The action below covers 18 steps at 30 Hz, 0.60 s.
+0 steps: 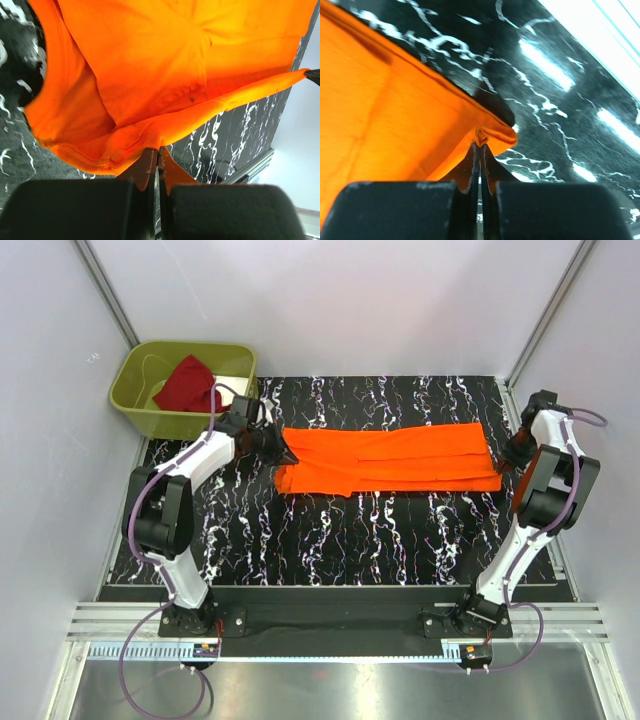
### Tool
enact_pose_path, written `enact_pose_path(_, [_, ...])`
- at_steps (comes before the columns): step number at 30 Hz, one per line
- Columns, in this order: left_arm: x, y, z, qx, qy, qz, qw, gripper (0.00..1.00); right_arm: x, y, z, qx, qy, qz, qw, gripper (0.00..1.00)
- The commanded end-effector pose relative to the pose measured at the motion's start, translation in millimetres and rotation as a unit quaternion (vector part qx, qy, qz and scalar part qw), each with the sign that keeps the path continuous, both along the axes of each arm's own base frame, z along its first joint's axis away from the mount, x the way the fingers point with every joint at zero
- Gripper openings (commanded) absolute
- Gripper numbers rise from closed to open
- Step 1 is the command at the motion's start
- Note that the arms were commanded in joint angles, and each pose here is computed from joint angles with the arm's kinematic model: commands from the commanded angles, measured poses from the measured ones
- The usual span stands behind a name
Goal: Fold and stack the t-shirts
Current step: Fold the tshirt
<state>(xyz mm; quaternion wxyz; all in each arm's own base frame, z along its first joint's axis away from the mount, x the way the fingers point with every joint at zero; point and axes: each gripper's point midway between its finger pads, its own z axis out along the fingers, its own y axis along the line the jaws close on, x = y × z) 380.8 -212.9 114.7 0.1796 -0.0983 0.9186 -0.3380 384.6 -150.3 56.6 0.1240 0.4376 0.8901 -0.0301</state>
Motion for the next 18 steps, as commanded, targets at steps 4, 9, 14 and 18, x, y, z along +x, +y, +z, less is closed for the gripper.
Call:
enact_pose_path(4, [26, 5, 13, -0.009, -0.023, 0.010, 1.000, 0.00, 27, 4, 8, 0.004, -0.020, 0.014, 1.000, 0.00])
enact_pose_path(9, [32, 6, 4, -0.011, -0.012, 0.017, 1.000, 0.00, 35, 3, 6, 0.007, -0.022, 0.017, 1.000, 0.00])
enact_pose_path(14, [36, 5, -1, -0.012, -0.009, 0.021, 1.000, 0.00, 46, 2, 4, 0.010, -0.026, 0.017, 0.999, 0.00])
enact_pose_path(18, [39, 6, -4, -0.011, -0.006, 0.023, 1.000, 0.00, 54, 0, 5, 0.010, -0.032, 0.017, 0.999, 0.00])
